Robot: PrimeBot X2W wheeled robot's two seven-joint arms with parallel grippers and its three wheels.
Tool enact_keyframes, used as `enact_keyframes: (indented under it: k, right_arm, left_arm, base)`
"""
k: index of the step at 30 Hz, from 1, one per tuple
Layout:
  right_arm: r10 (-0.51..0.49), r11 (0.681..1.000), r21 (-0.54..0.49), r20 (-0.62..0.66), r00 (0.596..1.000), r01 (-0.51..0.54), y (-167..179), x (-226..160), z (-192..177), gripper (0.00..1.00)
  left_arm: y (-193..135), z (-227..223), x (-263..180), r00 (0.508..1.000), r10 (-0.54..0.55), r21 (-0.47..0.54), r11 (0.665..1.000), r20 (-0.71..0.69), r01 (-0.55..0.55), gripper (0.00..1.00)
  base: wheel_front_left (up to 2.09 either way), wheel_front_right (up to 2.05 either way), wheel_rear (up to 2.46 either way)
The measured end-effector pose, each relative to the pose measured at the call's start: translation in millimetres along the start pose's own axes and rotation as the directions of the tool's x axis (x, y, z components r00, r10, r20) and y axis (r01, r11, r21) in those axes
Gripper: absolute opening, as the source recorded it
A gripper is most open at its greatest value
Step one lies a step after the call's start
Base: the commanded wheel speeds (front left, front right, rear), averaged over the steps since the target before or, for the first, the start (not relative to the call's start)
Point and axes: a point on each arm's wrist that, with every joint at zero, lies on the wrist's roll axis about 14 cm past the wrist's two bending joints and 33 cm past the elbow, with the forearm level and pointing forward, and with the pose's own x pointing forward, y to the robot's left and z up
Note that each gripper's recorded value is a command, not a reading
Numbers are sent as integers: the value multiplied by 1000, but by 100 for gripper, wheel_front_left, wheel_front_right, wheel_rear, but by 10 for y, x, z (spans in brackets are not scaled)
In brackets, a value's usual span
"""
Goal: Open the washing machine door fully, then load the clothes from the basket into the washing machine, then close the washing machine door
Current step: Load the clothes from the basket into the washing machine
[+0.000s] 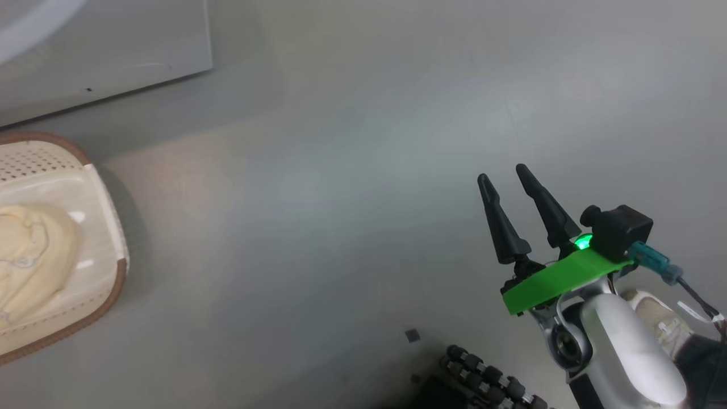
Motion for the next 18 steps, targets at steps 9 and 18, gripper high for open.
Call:
enact_keyframes:
  k: [9, 18]
  right_arm:
    - [-76, 997, -6, -24, 997, 75, -220, -81, -59, 100]
    - [-88, 996, -14, -44, 995, 88, -253, -80, -120, 100]
  left_arm:
    - [119, -133, 341, 998, 36, -27, 999, 55, -34, 0]
    - [103, -295, 444, 998, 36, -46, 998, 58, -33, 100]
  base:
    - [0, 0, 0]
    - [0, 0, 0]
